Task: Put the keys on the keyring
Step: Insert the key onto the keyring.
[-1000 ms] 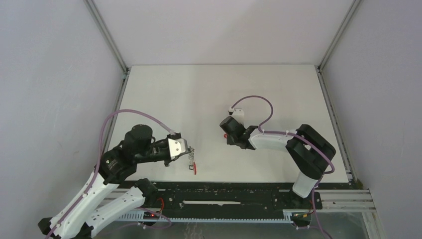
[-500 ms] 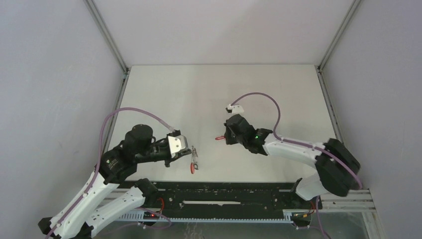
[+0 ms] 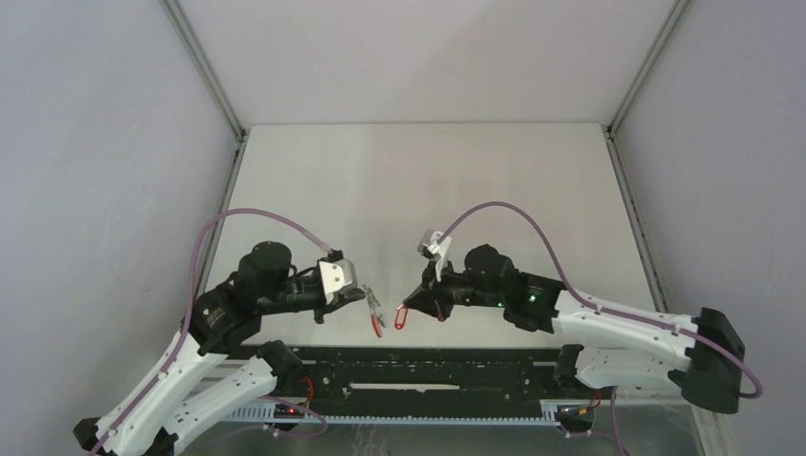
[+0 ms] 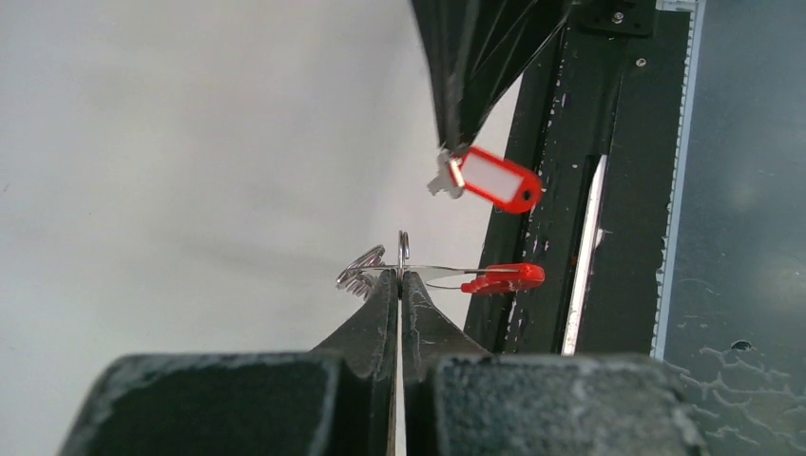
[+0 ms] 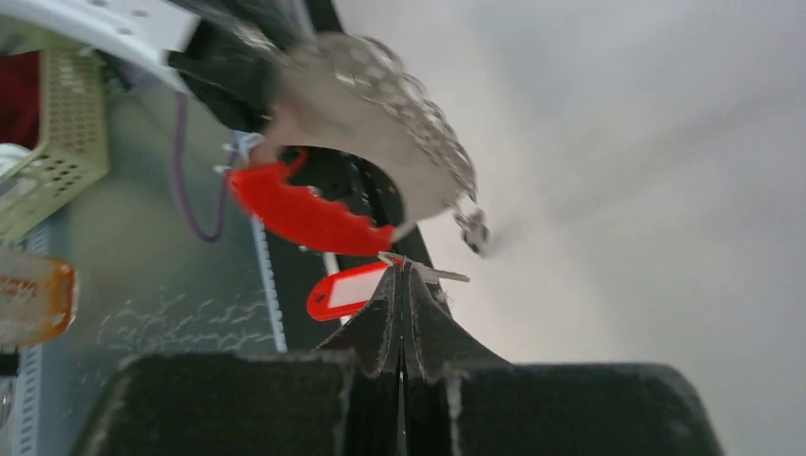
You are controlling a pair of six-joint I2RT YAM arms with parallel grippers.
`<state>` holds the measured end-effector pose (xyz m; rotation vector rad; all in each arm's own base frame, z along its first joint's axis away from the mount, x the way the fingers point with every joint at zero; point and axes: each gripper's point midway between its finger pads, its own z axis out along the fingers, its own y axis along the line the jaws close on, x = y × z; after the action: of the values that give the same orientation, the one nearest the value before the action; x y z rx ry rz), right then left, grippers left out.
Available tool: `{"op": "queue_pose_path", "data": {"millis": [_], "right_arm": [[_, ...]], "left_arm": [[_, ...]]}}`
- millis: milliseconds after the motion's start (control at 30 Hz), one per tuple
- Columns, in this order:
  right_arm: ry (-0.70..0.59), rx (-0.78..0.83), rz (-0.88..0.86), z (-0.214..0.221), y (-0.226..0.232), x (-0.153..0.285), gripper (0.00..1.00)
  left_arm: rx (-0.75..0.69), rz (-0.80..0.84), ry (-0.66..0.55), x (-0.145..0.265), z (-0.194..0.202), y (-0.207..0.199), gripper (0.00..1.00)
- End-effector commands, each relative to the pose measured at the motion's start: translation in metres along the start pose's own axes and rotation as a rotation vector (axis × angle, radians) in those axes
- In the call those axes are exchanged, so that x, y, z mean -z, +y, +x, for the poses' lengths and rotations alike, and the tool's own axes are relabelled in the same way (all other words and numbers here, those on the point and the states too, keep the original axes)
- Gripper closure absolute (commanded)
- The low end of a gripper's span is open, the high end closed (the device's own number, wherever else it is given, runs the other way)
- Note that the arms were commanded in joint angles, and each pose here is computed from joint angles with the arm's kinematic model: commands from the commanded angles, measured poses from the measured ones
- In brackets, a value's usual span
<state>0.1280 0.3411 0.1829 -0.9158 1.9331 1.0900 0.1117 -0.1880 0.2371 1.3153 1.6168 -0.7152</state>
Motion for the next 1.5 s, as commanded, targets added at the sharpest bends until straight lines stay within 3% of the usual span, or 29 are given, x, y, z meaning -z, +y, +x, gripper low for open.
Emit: {"op": "queue_pose_path", "data": {"millis": [0, 400, 733, 1067, 1333, 1467], "right_arm": [[-0.146, 0.213, -0.222, -0.040, 0.052, 0.025, 1.00], [-0.229, 0.317, -0.313, -0.074, 0.086, 0.018, 1.00], [-0.253, 0.365, -0.223, -0.098, 0.092, 0.006, 1.00], [-0.172, 0.390, -0.212, -0.092, 0.089, -0.008, 1.00], [-0.071, 0.418, -0.156, -0.073, 0.075, 0.015, 1.00], [-0.096, 0.424, -0.178, -0.078, 0.081, 0.011, 1.00]], "left_arm": [[0.020, 0.023, -0.039, -0.005, -0.006, -0.003, 1.00], [0.026, 0.046, -0.050, -0.006, -0.010, -0.006, 1.00], [0.037, 0.011, -0.007, -0.011, -0.002, 0.003, 1.00], [0.027, 0.000, -0.009, -0.011, -0.004, 0.006, 1.00], [0.015, -0.018, -0.008, -0.010, -0.003, 0.008, 1.00], [0.019, -0.002, -0.021, -0.010, -0.008, 0.006, 1.00]]}}
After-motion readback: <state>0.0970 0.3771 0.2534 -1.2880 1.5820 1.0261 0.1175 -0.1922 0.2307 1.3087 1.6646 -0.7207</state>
